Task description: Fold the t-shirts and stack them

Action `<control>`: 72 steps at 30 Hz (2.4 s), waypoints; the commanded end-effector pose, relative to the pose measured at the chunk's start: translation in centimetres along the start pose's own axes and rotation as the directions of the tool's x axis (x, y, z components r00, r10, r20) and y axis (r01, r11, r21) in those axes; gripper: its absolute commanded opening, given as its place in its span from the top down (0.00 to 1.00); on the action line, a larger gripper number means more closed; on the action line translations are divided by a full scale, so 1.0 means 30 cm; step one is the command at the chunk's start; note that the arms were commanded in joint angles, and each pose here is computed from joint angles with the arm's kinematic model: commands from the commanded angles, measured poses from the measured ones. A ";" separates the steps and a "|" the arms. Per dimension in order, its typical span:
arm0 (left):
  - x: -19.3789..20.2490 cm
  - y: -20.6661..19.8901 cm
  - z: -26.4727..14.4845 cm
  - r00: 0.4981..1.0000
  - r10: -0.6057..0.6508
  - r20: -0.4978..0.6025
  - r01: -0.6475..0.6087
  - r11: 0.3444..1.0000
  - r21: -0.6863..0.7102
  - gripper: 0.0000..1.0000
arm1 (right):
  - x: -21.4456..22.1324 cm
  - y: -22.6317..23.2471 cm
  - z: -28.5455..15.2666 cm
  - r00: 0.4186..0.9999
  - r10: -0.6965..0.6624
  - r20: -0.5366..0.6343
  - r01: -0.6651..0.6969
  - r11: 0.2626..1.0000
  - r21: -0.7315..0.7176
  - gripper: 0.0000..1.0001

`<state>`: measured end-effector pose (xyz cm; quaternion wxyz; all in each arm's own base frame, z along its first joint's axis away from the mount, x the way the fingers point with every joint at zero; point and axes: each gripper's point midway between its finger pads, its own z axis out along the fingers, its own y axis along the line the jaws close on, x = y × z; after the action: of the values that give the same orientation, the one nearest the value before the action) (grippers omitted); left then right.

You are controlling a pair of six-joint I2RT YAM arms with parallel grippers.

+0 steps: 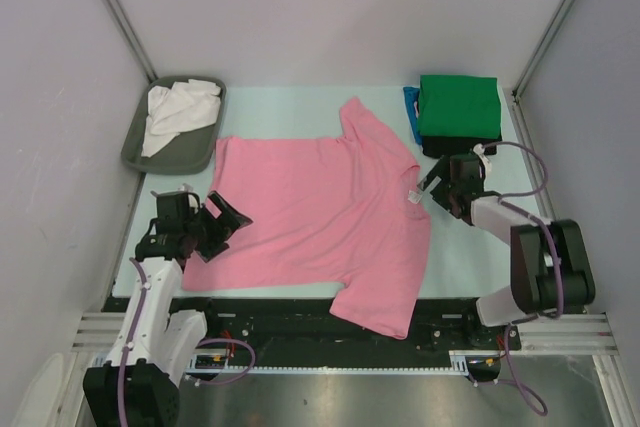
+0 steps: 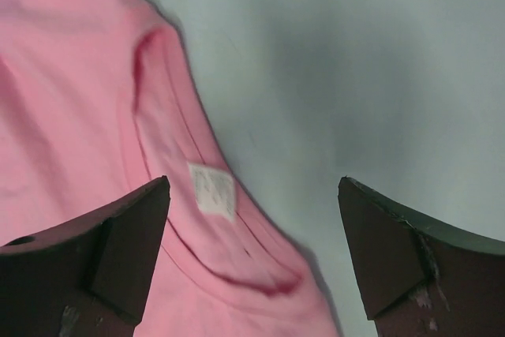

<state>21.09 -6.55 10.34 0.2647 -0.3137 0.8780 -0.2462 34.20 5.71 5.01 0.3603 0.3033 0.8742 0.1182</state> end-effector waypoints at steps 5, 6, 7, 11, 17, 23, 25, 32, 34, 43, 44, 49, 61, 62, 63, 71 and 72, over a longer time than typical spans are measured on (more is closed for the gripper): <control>-0.066 -0.063 -0.009 0.998 0.047 0.039 -0.048 0.998 0.033 0.00 | -0.244 0.302 0.156 0.988 0.031 0.153 0.016 0.954 -0.300 0.09; -0.067 -0.062 -0.005 0.998 0.049 0.036 -0.050 0.998 0.030 0.00 | -0.272 0.330 0.162 0.984 0.032 0.174 0.026 0.947 -0.321 0.09; -0.068 -0.060 -0.003 0.998 0.051 0.035 -0.052 0.998 0.027 0.00 | -0.279 0.338 0.173 0.984 0.033 0.172 0.026 0.944 -0.328 0.09; -0.074 -0.064 0.006 0.998 0.054 0.028 -0.055 0.998 0.027 0.00 | -0.264 0.357 0.240 0.991 0.022 0.131 0.023 0.942 -0.335 0.11; -0.080 -0.064 0.024 0.998 0.060 0.018 -0.061 0.998 0.025 0.00 | -0.211 0.341 0.323 0.996 -0.019 0.088 0.046 0.947 -0.319 0.15; -0.076 -0.061 0.033 0.998 0.059 0.007 -0.059 0.998 0.024 0.00 | -0.180 0.338 0.364 0.998 -0.042 0.051 0.057 0.946 -0.320 0.21; -0.078 -0.061 0.034 0.998 0.063 0.008 -0.063 0.998 0.025 0.00 | -0.172 0.339 0.373 0.998 -0.047 0.038 0.057 0.945 -0.321 0.23; -0.078 -0.065 0.026 0.998 0.066 0.008 -0.067 0.997 0.027 0.00 | -0.147 0.332 0.394 0.997 -0.073 -0.006 0.068 0.945 -0.320 0.43; -0.076 -0.065 0.020 0.997 0.072 0.009 -0.073 0.997 0.027 0.00 | -0.144 0.323 0.404 0.997 -0.081 -0.010 0.074 0.948 -0.310 0.48; -0.067 -0.053 0.006 0.996 0.085 0.012 -0.085 0.996 0.016 0.00 | -0.132 0.279 0.443 0.997 -0.061 -0.043 0.049 0.968 -0.245 1.00; -0.066 -0.053 0.005 0.996 0.086 0.010 -0.086 0.996 0.017 0.00 | -0.138 0.274 0.443 0.997 -0.059 -0.041 0.047 0.970 -0.238 1.00; -0.067 -0.054 0.003 0.996 0.088 0.012 -0.088 0.996 0.016 0.00 | -0.162 0.225 0.450 0.999 -0.016 -0.044 0.009 0.985 -0.173 1.00; -0.061 -0.057 0.006 0.996 0.089 0.005 -0.090 0.996 0.025 0.00 | -0.182 0.090 0.441 0.993 0.088 -0.080 -0.090 0.995 -0.029 1.00; -0.063 -0.060 0.005 0.996 0.091 0.006 -0.091 0.995 0.029 0.00 | -0.182 0.087 0.441 0.993 0.087 -0.082 -0.090 0.996 -0.027 1.00; -0.064 -0.060 0.005 0.996 0.090 0.006 -0.090 0.996 0.027 0.00 | -0.185 0.087 0.439 0.993 0.087 -0.081 -0.090 0.996 -0.028 1.00; -0.061 -0.064 -0.005 0.995 0.096 0.009 -0.096 0.995 0.035 0.00 | -0.185 0.012 0.397 0.993 0.103 -0.063 -0.096 0.990 0.103 1.00; -0.062 -0.063 -0.009 0.995 0.096 0.012 -0.096 0.995 0.031 0.00 | -0.187 -0.002 0.393 0.993 0.103 -0.055 -0.095 0.988 0.123 1.00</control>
<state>22.30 -6.33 10.06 0.2549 -0.2932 0.8908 -0.2357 49.12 5.43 2.23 0.3537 0.3242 0.8564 0.1908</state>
